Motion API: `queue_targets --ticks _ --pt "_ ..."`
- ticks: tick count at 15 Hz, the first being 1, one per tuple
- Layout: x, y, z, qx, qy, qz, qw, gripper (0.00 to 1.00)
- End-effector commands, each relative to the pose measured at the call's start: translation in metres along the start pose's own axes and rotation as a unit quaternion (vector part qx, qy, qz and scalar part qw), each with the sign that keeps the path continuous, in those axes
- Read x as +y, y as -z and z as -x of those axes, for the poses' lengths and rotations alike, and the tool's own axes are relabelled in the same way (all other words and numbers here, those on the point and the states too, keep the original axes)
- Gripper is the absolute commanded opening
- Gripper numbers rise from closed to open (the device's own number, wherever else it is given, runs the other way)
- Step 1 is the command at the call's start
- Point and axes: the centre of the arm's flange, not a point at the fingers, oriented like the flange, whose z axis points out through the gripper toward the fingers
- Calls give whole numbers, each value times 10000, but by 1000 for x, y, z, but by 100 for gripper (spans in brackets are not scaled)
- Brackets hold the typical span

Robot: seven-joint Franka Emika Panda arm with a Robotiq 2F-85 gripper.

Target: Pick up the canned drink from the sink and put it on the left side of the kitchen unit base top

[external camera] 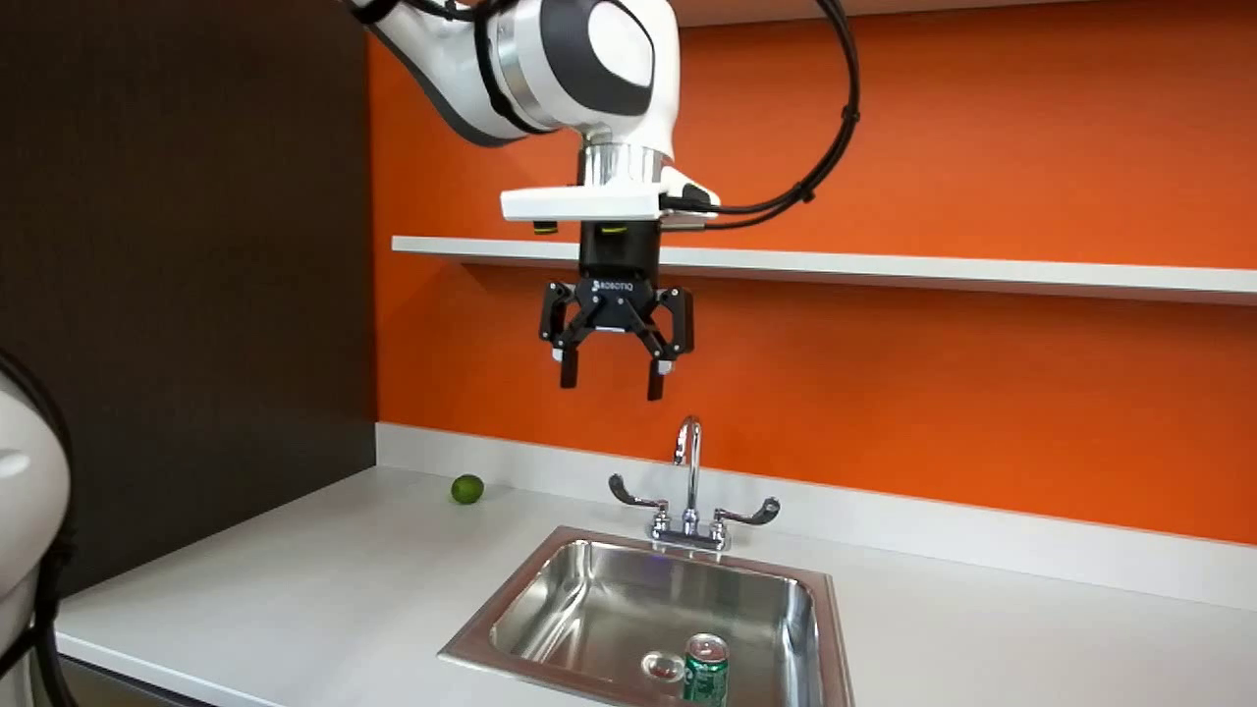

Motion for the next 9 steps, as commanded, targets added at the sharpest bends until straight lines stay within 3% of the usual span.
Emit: queue_targets --ticks 1,9 --pt "34 -35 -31 99 -301 61 9995 100" --pt "82 -131 -86 115 -779 110 9968 100"
